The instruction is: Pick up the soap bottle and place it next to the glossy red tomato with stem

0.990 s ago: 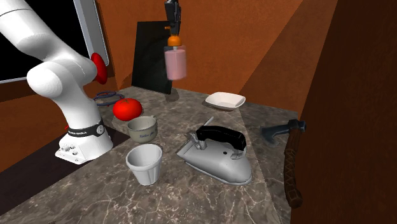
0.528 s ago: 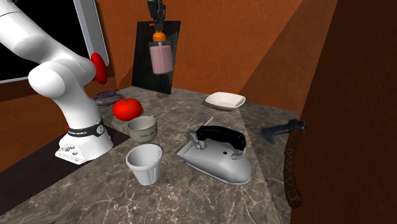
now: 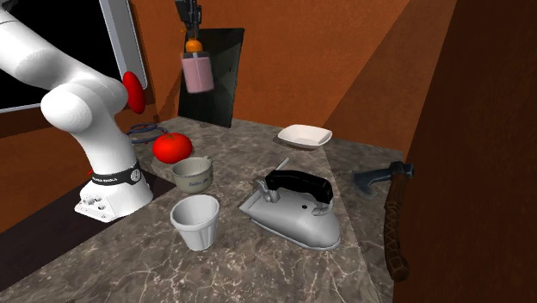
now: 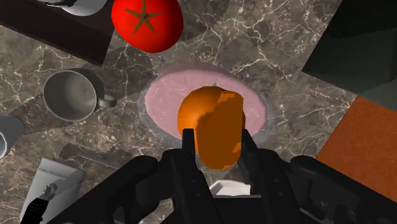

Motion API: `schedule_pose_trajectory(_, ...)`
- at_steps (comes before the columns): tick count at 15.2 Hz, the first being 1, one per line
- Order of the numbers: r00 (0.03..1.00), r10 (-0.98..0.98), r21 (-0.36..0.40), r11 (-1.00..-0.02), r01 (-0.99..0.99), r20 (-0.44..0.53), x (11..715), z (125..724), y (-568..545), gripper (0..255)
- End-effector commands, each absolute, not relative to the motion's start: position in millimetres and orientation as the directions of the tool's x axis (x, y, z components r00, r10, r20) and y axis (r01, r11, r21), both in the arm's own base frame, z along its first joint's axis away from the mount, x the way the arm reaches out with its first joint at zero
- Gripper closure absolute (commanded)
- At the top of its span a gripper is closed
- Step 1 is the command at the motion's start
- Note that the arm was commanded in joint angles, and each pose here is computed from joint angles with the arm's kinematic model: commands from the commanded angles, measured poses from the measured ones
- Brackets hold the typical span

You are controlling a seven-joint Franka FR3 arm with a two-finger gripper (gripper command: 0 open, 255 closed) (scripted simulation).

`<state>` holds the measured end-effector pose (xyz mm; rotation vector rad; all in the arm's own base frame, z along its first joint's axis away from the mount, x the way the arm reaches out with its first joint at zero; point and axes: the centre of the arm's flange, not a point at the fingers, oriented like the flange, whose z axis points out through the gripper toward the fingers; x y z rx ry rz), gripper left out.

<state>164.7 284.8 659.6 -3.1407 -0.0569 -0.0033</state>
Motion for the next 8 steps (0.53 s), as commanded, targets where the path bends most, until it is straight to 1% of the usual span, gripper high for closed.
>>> schedule_pose_trajectory(1,0.999,0.035,0.0,-0.999,0.035,0.002,138.4,664.0,297.0,255)
schedule_pose_trajectory(8,0.999,0.035,0.0,-0.999,0.035,0.002,56.0,676.5,336.9,255)
